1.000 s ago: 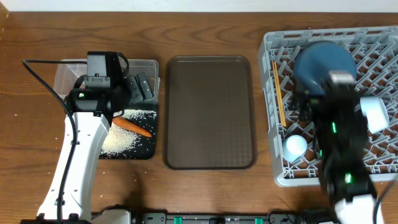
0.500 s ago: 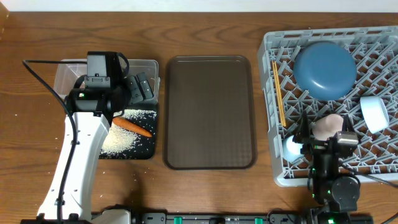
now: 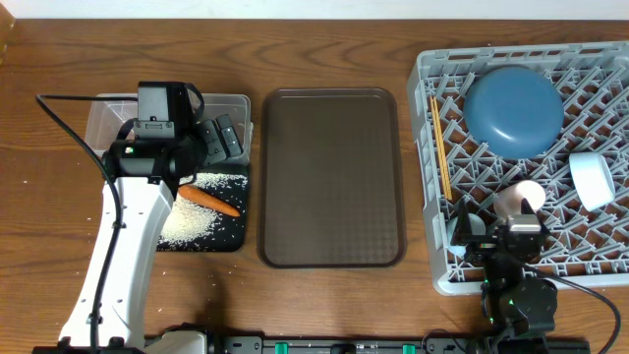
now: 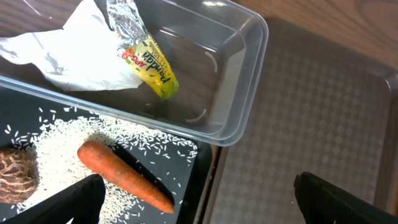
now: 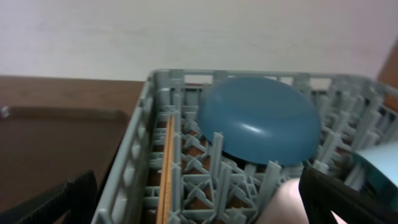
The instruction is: Sort waste into correct bins and load items into the dishwasher rack
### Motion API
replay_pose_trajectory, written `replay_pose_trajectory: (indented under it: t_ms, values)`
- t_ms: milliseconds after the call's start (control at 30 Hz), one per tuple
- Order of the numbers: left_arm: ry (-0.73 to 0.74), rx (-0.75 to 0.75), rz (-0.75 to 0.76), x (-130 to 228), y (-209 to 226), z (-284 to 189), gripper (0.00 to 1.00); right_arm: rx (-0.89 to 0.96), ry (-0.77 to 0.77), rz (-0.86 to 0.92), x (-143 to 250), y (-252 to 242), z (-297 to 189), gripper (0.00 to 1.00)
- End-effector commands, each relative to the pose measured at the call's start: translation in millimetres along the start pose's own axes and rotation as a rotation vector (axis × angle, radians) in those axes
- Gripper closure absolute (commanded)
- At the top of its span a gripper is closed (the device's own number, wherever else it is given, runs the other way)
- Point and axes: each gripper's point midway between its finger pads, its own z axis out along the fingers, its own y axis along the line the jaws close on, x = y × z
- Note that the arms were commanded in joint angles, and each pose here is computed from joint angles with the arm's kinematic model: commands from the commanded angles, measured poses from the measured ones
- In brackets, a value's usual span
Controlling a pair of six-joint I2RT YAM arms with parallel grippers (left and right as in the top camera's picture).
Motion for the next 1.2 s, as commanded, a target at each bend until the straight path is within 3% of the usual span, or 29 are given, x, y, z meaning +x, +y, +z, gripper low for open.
replay_pose_trajectory:
  t_ms: [0,300,1167]
  values:
    - [0.008,-0.01,0.001,1.8,2.6,2.4,0.02,-0.047,-0.001,-0.124,1.4,5.4,-0.5,0.01]
    - [0.008,-0.01,0.001,1.8,2.5,2.4,0.02,0.019,0.005,-0.156,1.8,-11.3,-0.3,0.01]
    - [0.008,-0.01,0.001,1.8,2.6,2.4,0.02,0.074,-0.007,0.004,-1.1,-15.5,-0.8,0.01]
